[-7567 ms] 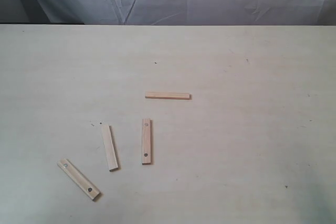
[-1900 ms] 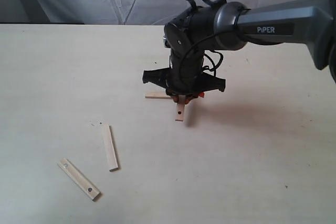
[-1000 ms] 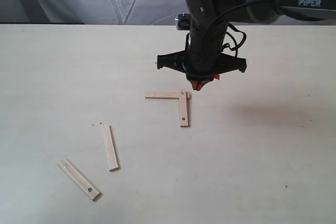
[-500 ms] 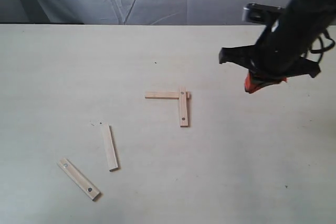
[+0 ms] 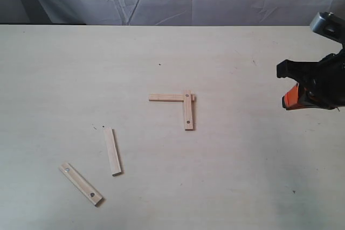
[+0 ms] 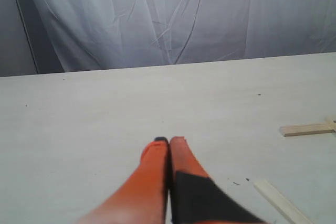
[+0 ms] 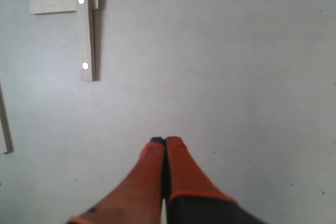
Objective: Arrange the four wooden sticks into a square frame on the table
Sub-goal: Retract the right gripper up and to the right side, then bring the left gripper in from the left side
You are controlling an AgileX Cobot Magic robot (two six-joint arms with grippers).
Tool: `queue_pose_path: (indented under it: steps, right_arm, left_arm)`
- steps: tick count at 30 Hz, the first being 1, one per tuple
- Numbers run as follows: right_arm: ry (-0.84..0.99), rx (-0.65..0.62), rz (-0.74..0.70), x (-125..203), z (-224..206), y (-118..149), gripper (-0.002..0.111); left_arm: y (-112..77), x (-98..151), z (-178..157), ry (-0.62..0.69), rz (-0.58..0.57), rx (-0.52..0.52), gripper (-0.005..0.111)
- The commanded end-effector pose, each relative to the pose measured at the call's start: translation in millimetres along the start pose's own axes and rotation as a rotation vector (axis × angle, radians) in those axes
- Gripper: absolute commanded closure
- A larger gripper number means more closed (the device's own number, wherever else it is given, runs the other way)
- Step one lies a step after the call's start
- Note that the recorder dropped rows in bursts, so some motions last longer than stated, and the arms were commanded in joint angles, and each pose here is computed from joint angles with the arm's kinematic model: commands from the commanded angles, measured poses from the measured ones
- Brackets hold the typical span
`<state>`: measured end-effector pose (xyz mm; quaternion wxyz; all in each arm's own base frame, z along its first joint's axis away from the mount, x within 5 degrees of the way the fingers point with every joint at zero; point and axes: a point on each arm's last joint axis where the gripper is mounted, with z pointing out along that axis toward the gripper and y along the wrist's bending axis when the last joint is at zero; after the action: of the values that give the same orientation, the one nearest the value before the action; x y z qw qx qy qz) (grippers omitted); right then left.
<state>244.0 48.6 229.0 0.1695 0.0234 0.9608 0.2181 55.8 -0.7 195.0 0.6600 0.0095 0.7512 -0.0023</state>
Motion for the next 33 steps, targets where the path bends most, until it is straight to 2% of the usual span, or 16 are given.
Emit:
queue_pose_path:
  steps: [1, 9, 12, 14, 22, 26, 30, 33]
  right_arm:
    - [-0.045, -0.003, -0.008, -3, -2, -1, 0.108]
    - [-0.053, -0.003, -0.004, -3, -2, -1, 0.108]
    - [-0.062, -0.003, -0.004, -4, -1, 0, 0.108]
    - [-0.071, 0.0, -0.004, -5, -2, -1, 0.108]
    - [-0.089, 0.005, -0.003, -6, -2, -1, 0.108]
    - [-0.089, 0.005, -0.006, -6, -2, -1, 0.108]
    - [-0.089, 0.005, -0.015, -6, -2, -1, 0.108]
    - [-0.089, 0.005, -0.015, -6, -2, -1, 0.108]
  left_arm:
    - [-1.1, -4, 0, -0.064, -0.05, 0.015, 0.107]
    - [-0.6, -17, -2, -0.203, -0.027, 0.012, 0.107]
    - [-0.6, -17, -2, -0.198, -0.034, 0.013, 0.107]
    - [-0.1, -27, -5, -0.157, -0.04, 0.004, 0.107]
    - [10.4, -76, -1, 0.232, 0.055, -0.109, 0.107]
    - [10.7, -94, 7, 0.263, 0.045, -0.106, 0.107]
    - [10.1, -97, 10, 0.242, 0.043, -0.1, 0.107]
    - [7.1, -101, 12, 0.235, -0.026, -0.073, 0.107]
